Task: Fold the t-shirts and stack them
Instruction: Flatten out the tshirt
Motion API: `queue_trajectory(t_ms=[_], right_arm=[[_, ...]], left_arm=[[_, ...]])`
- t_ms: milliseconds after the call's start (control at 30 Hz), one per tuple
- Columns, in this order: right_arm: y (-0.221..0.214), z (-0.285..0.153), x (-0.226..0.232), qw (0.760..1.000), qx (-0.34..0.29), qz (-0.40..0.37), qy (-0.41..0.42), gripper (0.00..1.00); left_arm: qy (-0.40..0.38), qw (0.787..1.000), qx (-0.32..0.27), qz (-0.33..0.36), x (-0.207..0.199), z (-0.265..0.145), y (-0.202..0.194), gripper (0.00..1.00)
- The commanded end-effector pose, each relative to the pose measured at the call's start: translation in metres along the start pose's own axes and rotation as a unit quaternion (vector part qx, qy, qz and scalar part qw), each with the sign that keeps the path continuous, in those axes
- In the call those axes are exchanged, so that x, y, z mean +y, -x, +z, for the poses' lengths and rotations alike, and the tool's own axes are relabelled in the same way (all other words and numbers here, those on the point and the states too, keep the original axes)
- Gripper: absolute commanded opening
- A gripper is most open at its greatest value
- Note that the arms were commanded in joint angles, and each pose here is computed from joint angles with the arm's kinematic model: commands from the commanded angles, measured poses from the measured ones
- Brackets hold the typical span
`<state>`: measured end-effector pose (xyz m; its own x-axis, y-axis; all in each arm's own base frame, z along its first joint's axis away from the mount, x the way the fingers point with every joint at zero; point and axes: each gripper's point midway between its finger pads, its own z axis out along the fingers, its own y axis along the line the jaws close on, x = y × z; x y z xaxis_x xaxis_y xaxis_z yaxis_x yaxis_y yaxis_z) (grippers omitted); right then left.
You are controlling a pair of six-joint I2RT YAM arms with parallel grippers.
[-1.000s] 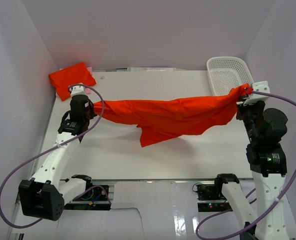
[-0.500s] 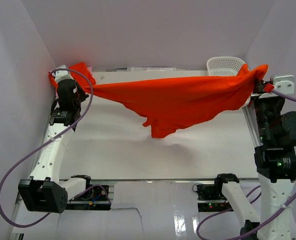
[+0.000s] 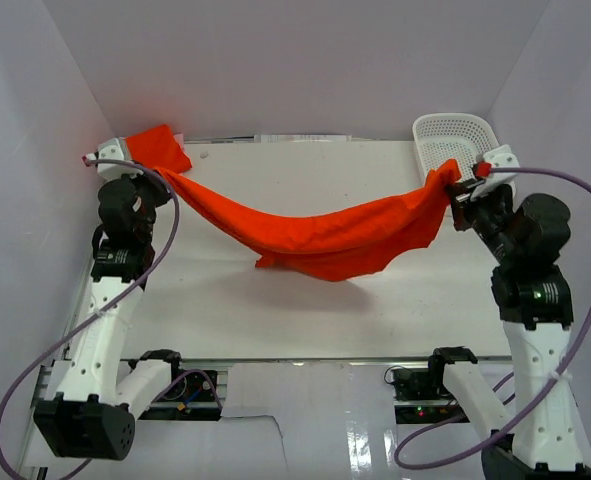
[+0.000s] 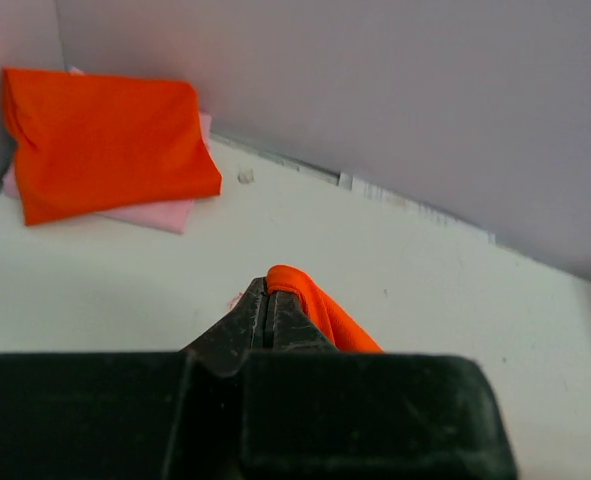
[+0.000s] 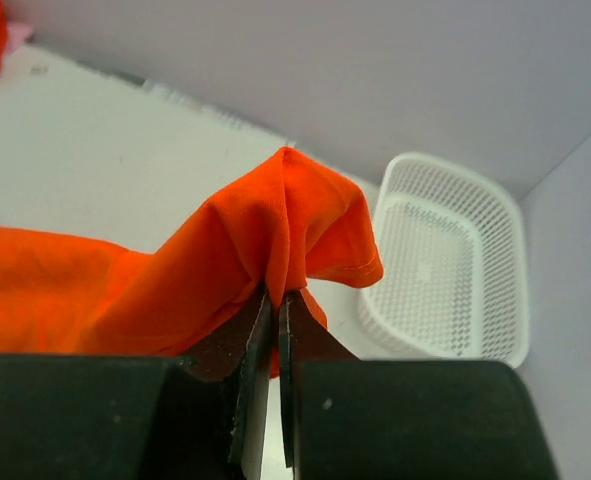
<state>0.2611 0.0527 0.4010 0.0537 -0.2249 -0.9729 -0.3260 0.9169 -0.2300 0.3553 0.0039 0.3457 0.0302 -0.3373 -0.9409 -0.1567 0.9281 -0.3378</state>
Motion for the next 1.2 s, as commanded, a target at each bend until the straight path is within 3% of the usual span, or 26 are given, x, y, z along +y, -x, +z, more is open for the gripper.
queue_trajectory(t_ms=[0, 100, 267, 367, 467, 600, 667, 700, 733, 767, 833, 967, 1067, 1100, 1167], right_arm=[[-0.026, 0.022, 0.011, 0.996, 0.062, 0.028, 0.049, 0.08], [-0.049, 0.045, 0.01, 0.99, 0.114, 0.044, 0.067, 0.08], [-0.062, 0.089, 0.004, 0.983, 0.148, 0.059, 0.087, 0.08], [-0.055, 0.119, -0.009, 0.983, 0.15, 0.062, 0.081, 0.08], [-0.023, 0.133, -0.016, 0.986, 0.126, 0.061, 0.088, 0.08], [0.008, 0.113, -0.001, 0.989, 0.066, 0.047, 0.123, 0.08], [-0.008, 0.089, 0.013, 0.988, 0.062, 0.046, 0.13, 0.08], [-0.014, 0.082, 0.017, 0.989, 0.059, 0.043, 0.131, 0.08], [-0.024, 0.075, 0.021, 0.988, 0.067, 0.042, 0.13, 0.08], [-0.029, 0.063, 0.024, 0.989, 0.069, 0.039, 0.127, 0.08], [-0.073, 0.05, 0.032, 0.984, 0.12, 0.047, 0.124, 0.08], [-0.126, 0.036, 0.039, 0.976, 0.179, 0.054, 0.112, 0.08], [-0.14, 0.033, 0.046, 0.968, 0.206, 0.071, 0.123, 0.08], [-0.141, 0.034, 0.047, 0.966, 0.211, 0.076, 0.128, 0.08], [-0.142, 0.036, 0.049, 0.961, 0.224, 0.085, 0.137, 0.08]], left_arm=[[-0.019, 0.992, 0.123, 0.024, -0.003, 0.018, -0.06, 0.0], [-0.011, 0.983, 0.184, 0.024, -0.002, 0.038, -0.091, 0.0], [-0.019, 0.976, 0.216, 0.019, -0.014, 0.077, -0.106, 0.0], [-0.021, 0.975, 0.221, 0.012, -0.026, 0.112, -0.101, 0.0], [-0.052, 0.979, 0.195, -0.009, -0.052, 0.134, -0.067, 0.0], [-0.109, 0.99, 0.084, -0.023, -0.074, 0.097, 0.003, 0.0], [-0.149, 0.988, 0.03, -0.021, -0.074, 0.041, 0.02, 0.0], [-0.162, 0.986, 0.027, -0.023, -0.073, 0.023, 0.016, 0.0], [-0.165, 0.984, 0.057, -0.027, -0.064, 0.007, -0.016, 0.0], [-0.202, 0.977, 0.058, -0.042, -0.072, -0.029, -0.011, 0.0], [-0.248, 0.962, 0.093, -0.069, -0.073, -0.076, -0.042, 0.0], [-0.396, 0.892, 0.185, -0.116, -0.096, -0.162, -0.093, 0.0], [-0.395, 0.861, 0.291, -0.133, -0.087, -0.185, -0.143, 0.0], [-0.382, 0.838, 0.353, -0.165, -0.082, -0.194, -0.17, 0.0], [-0.379, 0.802, 0.419, -0.196, -0.079, -0.21, -0.2, 0.0]])
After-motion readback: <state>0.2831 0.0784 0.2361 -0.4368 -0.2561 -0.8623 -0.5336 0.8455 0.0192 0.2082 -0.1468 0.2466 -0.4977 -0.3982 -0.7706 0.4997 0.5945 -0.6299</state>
